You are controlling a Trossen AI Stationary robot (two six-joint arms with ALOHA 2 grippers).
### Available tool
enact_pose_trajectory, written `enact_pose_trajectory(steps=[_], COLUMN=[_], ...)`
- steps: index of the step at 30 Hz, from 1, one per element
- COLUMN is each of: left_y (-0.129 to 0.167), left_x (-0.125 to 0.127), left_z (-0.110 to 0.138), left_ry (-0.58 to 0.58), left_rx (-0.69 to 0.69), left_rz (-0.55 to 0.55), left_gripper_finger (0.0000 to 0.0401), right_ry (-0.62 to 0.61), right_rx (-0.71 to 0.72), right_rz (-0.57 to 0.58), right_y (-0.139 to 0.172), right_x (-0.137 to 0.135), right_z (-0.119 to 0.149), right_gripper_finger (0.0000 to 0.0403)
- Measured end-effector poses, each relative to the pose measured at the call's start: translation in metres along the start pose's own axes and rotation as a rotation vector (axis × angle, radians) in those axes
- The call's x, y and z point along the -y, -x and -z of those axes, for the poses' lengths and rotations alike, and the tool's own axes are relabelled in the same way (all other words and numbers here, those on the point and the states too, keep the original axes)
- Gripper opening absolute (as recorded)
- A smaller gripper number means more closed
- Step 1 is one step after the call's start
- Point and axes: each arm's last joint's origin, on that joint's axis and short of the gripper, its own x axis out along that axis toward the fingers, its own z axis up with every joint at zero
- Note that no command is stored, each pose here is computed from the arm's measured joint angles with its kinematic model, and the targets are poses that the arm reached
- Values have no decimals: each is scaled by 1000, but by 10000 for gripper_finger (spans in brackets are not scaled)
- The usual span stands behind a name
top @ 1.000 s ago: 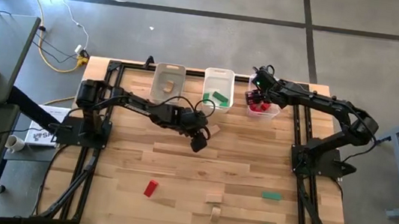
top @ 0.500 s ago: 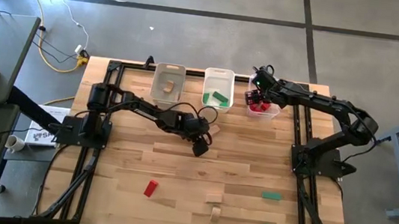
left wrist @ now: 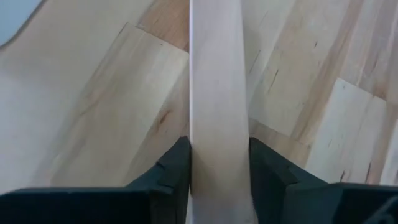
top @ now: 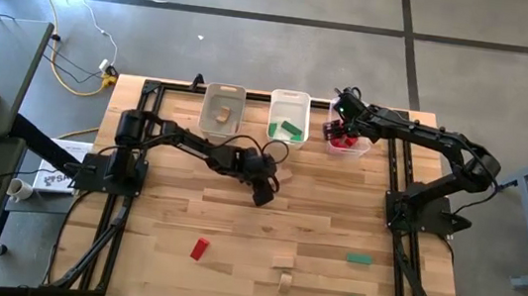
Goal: Sort & place blocks by color
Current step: Put the brown block into the gray bin
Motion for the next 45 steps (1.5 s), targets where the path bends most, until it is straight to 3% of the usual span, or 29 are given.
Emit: enact_pose_trajectory(steps=[10, 17, 23, 31, 39, 45], left_y=[34, 69, 111, 153, 154, 143], left_x=[-17, -42, -70, -121, -169, -187], left_z=[-13, -26, -39, -45, -29, -20], left_ry=[3, 16, 63, 161, 290, 357], left_rx=[10, 54, 137, 212, 41, -54], left_rz=[-27, -98, -162, -338, -444, -457], left_gripper_finger=[98, 98, 98, 98, 98, 98], right_ry=[8, 3, -16, -10, 30, 60], right_rx=[-64, 27, 112, 149, 138, 127], right_rz=[-19, -35, -101, -229, -287, -316], right_y=[1, 26, 54, 80, 88, 93], right_x=[1, 3, 7, 0, -16, -27], right_z=[5, 3, 4, 12, 25, 34], right_gripper_finger=[233, 233, 233, 233, 233, 233])
